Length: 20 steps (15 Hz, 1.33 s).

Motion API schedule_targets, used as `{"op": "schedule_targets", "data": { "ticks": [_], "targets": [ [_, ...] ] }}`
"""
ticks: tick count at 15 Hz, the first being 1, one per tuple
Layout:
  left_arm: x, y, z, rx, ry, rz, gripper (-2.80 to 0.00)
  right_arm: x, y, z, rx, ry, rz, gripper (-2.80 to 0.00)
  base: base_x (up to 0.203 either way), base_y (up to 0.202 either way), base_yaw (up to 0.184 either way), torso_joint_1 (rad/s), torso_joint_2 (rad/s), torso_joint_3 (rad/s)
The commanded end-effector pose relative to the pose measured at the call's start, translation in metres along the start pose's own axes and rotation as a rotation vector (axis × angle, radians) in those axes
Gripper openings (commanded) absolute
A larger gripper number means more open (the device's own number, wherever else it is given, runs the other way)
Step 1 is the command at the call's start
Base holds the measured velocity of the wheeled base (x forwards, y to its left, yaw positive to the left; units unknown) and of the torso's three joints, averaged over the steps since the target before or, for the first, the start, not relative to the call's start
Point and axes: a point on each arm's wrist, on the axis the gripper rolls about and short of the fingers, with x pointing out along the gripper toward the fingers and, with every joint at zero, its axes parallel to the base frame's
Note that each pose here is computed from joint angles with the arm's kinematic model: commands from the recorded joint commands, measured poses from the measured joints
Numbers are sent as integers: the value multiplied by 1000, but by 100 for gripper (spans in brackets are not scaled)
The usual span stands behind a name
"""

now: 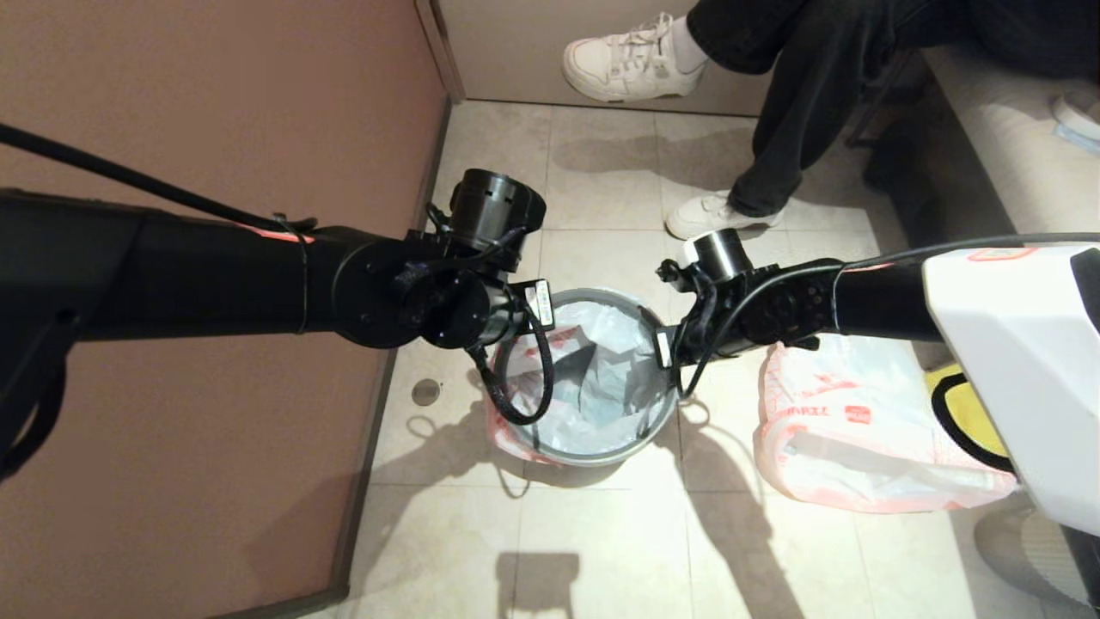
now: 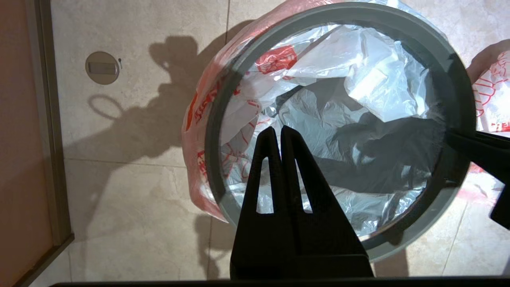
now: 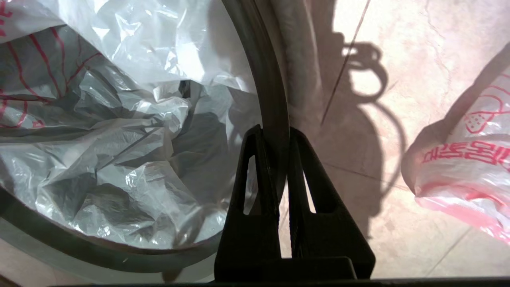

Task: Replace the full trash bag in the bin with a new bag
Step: Place the trash can ring on the trash can

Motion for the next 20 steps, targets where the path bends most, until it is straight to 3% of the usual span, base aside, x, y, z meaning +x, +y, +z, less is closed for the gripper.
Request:
{"op": "schedule_targets", "data": {
  "ticks": [1,10,20],
  "targets": [
    [-3,1,2,-5,-6,1,-280,-14,1,6,2,-20,1,-280,0,0,0,0,0,0],
    [-4,1,4,-8,-12,-1,-280,12,-1,-6,0,19,-27,-280,0,0,0,0,0,0],
    [-3,1,4,-8,-12,-1,-280,27,3,-8,-10,-21,-20,-280,0,0,0,0,0,0]
  ]
}}
